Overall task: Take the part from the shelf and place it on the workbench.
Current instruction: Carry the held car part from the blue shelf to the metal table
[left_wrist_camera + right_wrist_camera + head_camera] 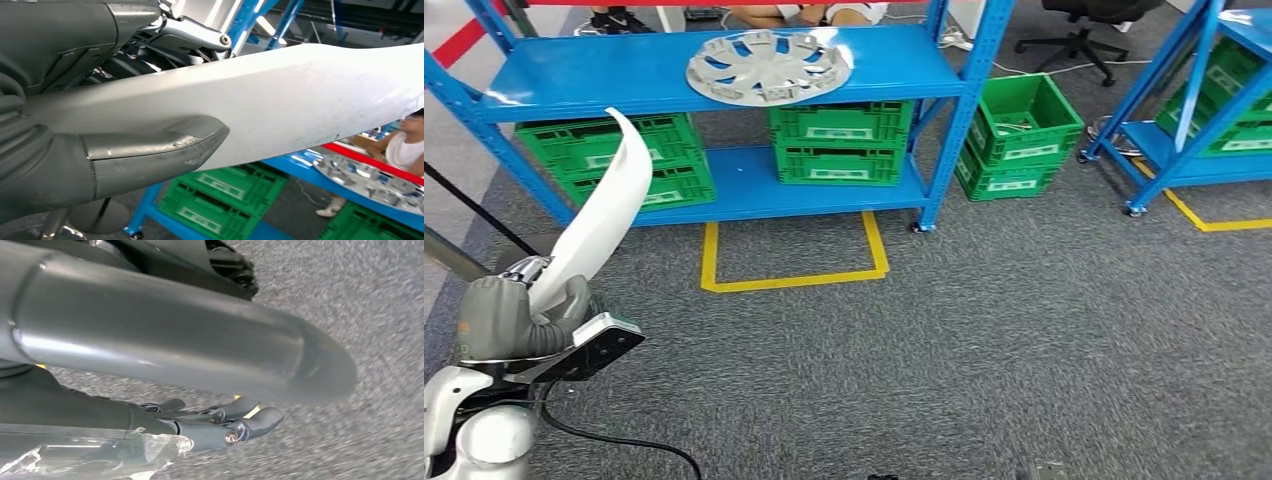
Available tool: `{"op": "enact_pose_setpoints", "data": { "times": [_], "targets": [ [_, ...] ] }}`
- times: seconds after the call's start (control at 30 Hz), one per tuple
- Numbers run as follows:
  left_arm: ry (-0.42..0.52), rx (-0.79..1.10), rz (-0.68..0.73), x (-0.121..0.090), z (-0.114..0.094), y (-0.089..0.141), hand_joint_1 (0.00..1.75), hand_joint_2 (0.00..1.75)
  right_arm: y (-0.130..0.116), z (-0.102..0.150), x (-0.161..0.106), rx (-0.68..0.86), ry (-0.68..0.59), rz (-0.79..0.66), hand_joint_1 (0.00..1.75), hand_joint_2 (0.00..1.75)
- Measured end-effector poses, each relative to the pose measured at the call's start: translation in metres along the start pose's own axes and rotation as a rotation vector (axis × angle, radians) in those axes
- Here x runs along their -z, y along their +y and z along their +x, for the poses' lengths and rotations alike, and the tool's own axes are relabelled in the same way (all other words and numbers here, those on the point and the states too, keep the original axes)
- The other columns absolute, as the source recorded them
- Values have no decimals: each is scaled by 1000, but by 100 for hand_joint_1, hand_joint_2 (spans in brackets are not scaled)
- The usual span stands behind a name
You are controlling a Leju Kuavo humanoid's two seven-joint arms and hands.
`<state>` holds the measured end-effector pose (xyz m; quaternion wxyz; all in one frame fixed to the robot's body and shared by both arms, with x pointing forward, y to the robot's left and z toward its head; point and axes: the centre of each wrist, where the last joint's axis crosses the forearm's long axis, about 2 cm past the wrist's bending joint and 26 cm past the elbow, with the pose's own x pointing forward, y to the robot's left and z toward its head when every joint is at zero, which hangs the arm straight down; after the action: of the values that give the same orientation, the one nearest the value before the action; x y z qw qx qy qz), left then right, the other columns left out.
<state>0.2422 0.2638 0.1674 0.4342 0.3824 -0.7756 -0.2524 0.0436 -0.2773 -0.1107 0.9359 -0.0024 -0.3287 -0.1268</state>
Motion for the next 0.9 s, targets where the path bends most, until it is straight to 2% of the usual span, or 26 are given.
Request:
{"op": "enact_pose_setpoints", "data": {
  "times": [0.9],
  "targets": [
    [-45,-90,-3,17,-1,0,175,175,10,1,1,44,18,-14,0,0]
  ]
}}
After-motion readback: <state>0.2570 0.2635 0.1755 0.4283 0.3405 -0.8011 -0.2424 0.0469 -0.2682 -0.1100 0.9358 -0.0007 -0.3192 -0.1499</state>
